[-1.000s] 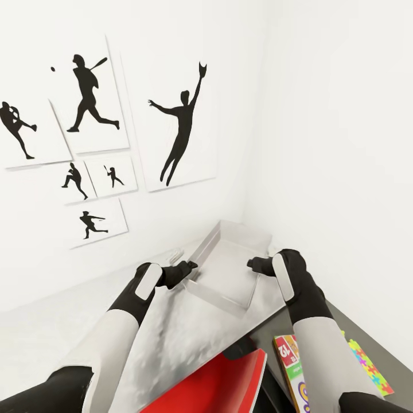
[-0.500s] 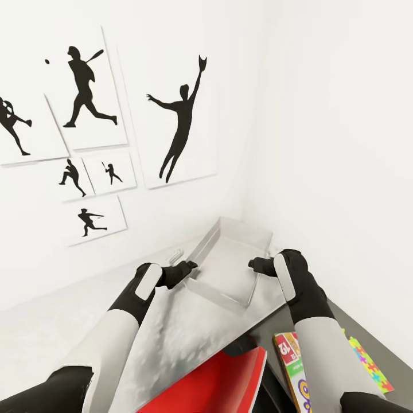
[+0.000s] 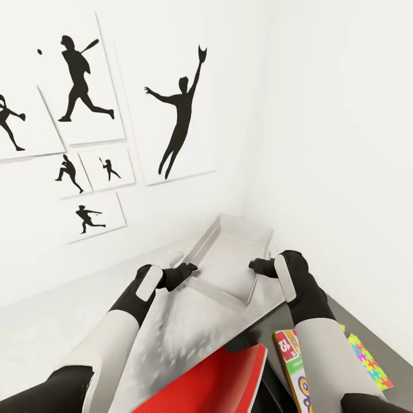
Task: Put all the toys in the child's room - the three board games (two on the bed and one on the table), the two jigsaw puzzles on the table, and the tennis ball on the table - inside the toy box on the table in the child's room.
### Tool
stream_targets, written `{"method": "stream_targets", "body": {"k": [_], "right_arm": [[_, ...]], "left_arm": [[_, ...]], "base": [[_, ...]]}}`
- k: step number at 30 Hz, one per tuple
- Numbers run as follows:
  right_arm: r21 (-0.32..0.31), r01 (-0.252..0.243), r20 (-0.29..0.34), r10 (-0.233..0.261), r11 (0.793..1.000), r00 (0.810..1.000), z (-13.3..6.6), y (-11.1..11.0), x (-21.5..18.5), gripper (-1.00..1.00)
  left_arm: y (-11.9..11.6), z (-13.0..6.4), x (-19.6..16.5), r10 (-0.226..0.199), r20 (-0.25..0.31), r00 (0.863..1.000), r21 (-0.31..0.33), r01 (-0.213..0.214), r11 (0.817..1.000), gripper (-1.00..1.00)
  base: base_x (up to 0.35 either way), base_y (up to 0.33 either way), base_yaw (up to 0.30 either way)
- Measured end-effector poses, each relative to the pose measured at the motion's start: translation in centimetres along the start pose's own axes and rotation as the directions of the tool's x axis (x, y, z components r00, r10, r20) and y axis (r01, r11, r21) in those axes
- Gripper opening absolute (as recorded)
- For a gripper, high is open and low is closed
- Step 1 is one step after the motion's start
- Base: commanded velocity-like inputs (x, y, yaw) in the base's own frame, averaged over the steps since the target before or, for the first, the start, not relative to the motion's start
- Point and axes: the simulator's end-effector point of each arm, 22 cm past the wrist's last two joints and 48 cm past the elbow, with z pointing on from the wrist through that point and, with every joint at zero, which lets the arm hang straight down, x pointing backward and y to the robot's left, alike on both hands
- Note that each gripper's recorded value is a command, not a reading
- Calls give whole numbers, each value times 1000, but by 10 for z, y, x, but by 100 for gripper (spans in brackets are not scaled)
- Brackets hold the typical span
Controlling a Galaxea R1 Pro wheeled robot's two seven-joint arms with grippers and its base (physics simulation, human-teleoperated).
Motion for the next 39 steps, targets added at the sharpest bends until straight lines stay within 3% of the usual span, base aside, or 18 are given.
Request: {"method": "stream_targets", "body": {"k": [32, 39], "right_arm": [[12, -9, -47, 10, 1000, 999, 25, -8, 23, 100], [38, -28, -91, 32, 999, 995, 60, -14, 60, 100]], "left_arm": [[16, 16, 12, -14, -33, 999, -19, 13, 1000, 100], [17, 17, 13, -15, -39, 999, -18, 15, 1000, 100]], "base": [[0, 0, 0], [0, 0, 0]]}}
